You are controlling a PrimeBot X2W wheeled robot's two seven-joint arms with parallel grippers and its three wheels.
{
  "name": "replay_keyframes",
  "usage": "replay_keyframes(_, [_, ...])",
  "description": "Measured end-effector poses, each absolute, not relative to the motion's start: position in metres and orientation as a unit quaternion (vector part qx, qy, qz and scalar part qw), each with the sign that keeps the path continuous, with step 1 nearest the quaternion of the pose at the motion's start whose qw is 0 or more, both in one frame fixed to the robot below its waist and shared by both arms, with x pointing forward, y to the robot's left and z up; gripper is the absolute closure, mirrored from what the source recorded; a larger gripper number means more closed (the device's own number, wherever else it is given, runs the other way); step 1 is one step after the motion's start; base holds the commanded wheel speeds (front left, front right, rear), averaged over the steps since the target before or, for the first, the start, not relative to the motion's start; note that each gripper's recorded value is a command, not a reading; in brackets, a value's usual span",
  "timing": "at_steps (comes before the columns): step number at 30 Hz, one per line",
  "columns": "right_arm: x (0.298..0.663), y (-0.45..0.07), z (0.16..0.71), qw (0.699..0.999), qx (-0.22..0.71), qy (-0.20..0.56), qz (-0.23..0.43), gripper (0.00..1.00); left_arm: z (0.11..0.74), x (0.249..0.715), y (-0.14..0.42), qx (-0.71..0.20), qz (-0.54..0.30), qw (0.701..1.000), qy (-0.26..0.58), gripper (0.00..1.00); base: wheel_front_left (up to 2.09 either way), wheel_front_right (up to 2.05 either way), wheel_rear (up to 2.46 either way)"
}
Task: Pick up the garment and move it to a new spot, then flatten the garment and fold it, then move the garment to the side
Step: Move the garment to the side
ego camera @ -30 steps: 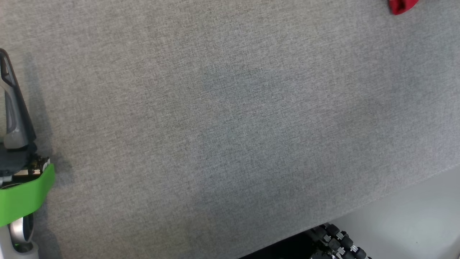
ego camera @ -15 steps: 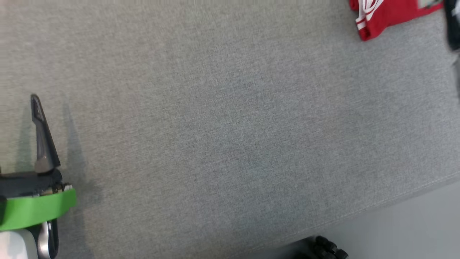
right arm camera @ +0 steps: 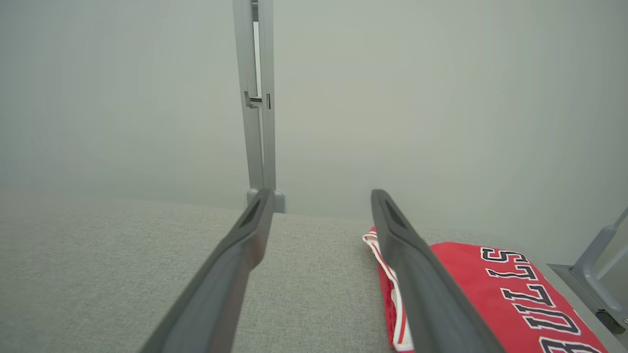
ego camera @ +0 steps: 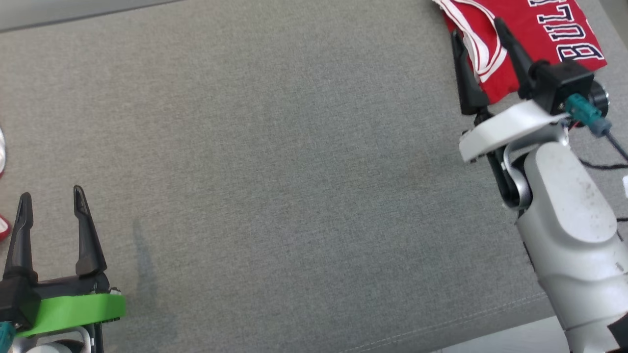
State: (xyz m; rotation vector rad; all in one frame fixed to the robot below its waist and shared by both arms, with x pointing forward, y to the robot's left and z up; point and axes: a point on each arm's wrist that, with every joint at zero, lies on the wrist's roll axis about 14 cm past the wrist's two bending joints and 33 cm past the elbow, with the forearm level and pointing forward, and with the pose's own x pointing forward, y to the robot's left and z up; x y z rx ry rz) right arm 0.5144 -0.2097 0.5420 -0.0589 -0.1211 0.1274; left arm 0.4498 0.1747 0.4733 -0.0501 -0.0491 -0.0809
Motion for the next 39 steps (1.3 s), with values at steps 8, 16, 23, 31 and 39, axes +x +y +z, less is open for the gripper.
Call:
replay_keyframes(8, [0.466, -0.177, 0.530, 0.995, 0.019, -0.054, 0.085, 0.00, 0.491, 0.422, 0.190, -0.026, -0.019, 0.999, -0.035, 0.00, 0.00, 0.00, 0.00])
replay_keyframes(16, [0.431, -0.163, 0.523, 0.994, 0.045, -0.051, 0.090, 0.00, 0.497, 0.401, 0.201, -0.026, -0.001, 0.999, -0.036, 0.00, 0.00, 0.00, 0.00])
replay_keyframes(23, [0.407, -0.158, 0.521, 0.993, 0.059, -0.054, 0.084, 0.00, 0.500, 0.383, 0.214, -0.025, 0.020, 0.999, -0.035, 0.00, 0.00, 0.00, 0.00])
replay_keyframes(31, [0.391, -0.152, 0.514, 0.994, 0.067, -0.047, 0.078, 0.00, 0.498, 0.368, 0.225, -0.025, 0.036, 0.999, -0.032, 0.00, 0.00, 0.00, 0.00])
replay_keyframes(39, [0.388, -0.153, 0.512, 0.994, 0.067, -0.046, 0.072, 0.00, 0.493, 0.365, 0.226, -0.027, 0.039, 0.999, -0.024, 0.00, 0.00, 0.00, 0.00])
